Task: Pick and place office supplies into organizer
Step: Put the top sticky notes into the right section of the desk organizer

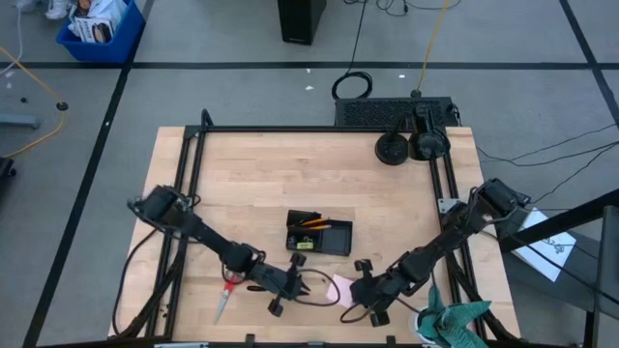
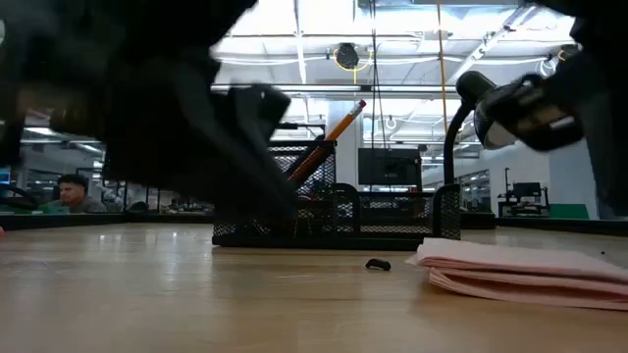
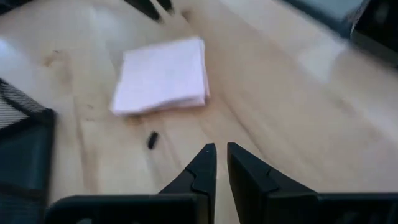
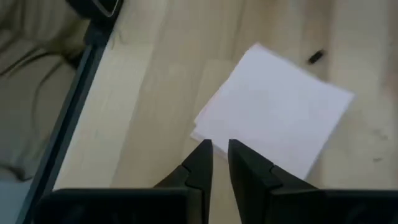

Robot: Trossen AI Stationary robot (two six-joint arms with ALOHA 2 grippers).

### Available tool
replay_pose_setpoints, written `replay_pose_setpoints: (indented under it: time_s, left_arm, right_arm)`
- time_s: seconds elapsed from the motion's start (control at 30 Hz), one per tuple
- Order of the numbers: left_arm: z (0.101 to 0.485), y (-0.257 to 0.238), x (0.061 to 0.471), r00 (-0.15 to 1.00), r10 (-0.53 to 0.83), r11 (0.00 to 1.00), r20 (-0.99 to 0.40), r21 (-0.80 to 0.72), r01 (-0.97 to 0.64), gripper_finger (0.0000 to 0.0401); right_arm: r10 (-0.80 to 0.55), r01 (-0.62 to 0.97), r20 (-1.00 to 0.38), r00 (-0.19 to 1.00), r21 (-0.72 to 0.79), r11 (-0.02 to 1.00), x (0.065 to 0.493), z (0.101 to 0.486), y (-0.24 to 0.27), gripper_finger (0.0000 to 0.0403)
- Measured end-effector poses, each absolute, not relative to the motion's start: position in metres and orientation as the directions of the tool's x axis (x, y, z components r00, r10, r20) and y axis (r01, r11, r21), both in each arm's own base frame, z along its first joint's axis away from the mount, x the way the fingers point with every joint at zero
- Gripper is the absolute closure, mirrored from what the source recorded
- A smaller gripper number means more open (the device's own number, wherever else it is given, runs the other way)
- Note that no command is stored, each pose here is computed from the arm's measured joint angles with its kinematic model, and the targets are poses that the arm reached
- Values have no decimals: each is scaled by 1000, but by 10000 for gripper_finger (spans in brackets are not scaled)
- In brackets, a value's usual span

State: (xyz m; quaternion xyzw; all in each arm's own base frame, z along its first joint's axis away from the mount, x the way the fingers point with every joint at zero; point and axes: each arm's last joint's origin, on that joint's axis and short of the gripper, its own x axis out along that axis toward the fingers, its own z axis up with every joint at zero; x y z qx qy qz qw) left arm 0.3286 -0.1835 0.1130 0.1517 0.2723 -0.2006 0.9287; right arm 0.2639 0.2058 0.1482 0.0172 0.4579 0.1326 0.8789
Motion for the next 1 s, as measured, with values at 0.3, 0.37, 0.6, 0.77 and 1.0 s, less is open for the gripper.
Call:
replay_pose_setpoints:
  time_s: [0.3,0.37,0.6,0.77,1.0]
  left_arm:
    - [96,-190,337,834,-288,830,-470,312,462,354]
    - [98,-194,335,854,-265,827,-448,349,440,354]
    - [108,-223,332,860,-177,637,-478,610,471,354]
    - [112,-232,343,831,-121,567,-543,649,507,352]
    - [90,-249,371,822,-134,530,-553,661,531,276]
  right_arm:
    - [169,-168,-786,595,84,982,262,160,199,355]
    - [165,-158,-790,591,86,984,262,159,198,355]
    - [76,-62,-791,607,49,997,260,153,190,355]
    - [52,27,-812,582,83,996,255,142,182,355]
    - [53,81,-814,579,123,989,250,132,178,355]
